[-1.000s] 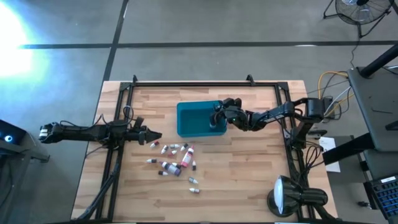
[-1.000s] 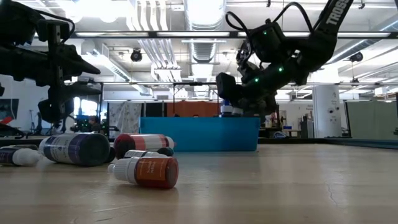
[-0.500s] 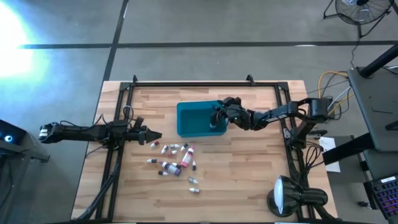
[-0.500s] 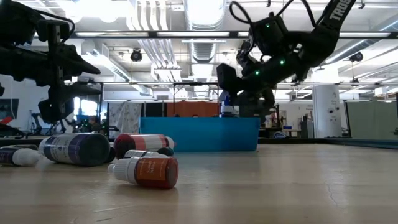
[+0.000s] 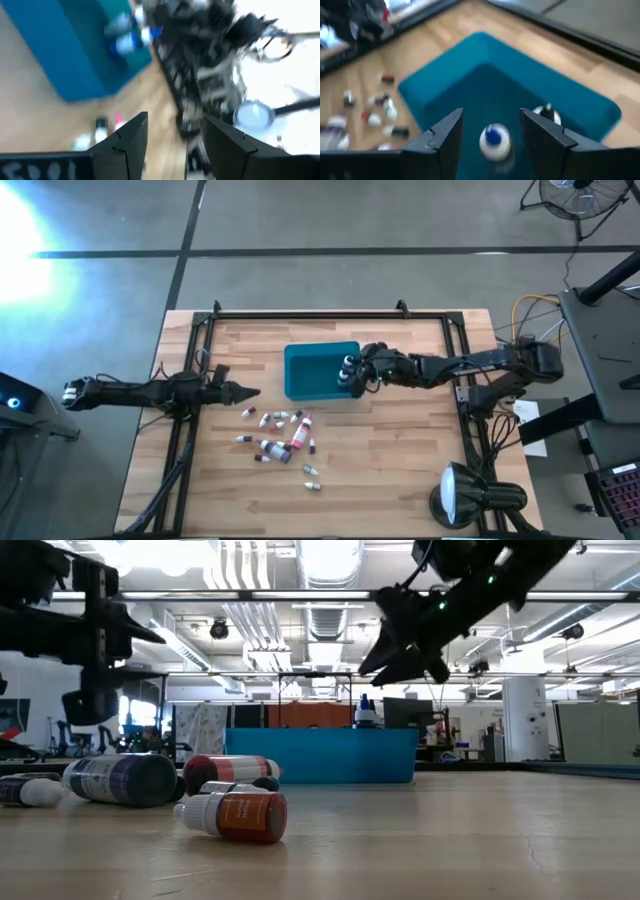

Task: Pick & Place food coloring
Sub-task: Put the large purple food coloring bottle into the bin

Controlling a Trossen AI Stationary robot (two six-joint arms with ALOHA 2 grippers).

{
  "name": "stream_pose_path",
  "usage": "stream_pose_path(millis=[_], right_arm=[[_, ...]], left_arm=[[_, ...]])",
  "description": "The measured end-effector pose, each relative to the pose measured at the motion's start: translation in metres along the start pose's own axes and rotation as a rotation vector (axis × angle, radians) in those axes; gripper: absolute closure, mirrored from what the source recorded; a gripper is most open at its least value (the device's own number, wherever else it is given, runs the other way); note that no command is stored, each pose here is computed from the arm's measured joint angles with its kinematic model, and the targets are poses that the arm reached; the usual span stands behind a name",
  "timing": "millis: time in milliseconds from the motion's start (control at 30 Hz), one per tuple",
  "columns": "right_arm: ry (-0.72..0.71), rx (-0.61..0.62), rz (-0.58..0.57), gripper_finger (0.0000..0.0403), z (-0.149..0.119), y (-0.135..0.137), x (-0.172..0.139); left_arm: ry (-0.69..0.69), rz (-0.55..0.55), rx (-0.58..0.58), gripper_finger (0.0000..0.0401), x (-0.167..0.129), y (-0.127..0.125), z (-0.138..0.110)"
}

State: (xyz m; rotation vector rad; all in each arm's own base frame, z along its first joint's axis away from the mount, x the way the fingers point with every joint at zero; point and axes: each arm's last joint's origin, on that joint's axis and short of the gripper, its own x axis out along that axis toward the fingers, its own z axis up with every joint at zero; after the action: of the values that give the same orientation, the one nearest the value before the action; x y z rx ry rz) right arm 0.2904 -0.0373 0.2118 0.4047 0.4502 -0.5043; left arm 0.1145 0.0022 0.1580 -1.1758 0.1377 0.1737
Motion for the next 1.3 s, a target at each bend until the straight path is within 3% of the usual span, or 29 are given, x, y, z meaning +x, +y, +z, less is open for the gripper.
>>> stream_pose_path(millis=[67,233,400,667,767,833,967,1133,1300], right_arm=[[0.078,-0.054,0.001,0.0220,-0.002,0.010,-0.009],[0.265,-0.176,-0.009,0.0220,-0.014,0.030,-0.025],[0.334,-0.185,-0.008,0.0220,-0.029,0.041,-0.033],[0.325,-0.103,-0.104,0.0220,-0.043,0.044,-0.040],[0.329,-0.107,-0.103,0.0220,-0.044,0.045,-0.040],[0.327,-0.107,-0.107,0.0220,-0.044,0.044,-0.040],[0.331,-0.112,-0.109,0.0220,-0.044,0.044,-0.040],[0.343,-0.130,-0.131,0.0220,-0.046,0.042,-0.041],[0.339,-0.138,-0.145,0.0220,-0.048,0.040,-0.041]], left_arm=[[0.099,0.018,0.060,0.0250,-0.002,-0.012,0.001],[0.402,0.099,0.361,0.0274,-0.009,-0.043,0.000],[0.602,0.114,0.591,0.0276,0.000,-0.058,-0.010],[0.713,0.243,0.874,0.0276,0.029,-0.052,-0.031],[0.739,0.210,1.031,0.0276,0.040,-0.060,-0.039],[0.782,0.255,1.152,0.0276,0.045,-0.057,-0.045],[0.735,0.302,1.316,0.0276,0.057,-0.072,-0.047],[0.844,0.314,1.353,0.0270,0.069,-0.085,-0.055],[0.904,0.377,1.274,0.0229,0.080,-0.078,-0.066]])
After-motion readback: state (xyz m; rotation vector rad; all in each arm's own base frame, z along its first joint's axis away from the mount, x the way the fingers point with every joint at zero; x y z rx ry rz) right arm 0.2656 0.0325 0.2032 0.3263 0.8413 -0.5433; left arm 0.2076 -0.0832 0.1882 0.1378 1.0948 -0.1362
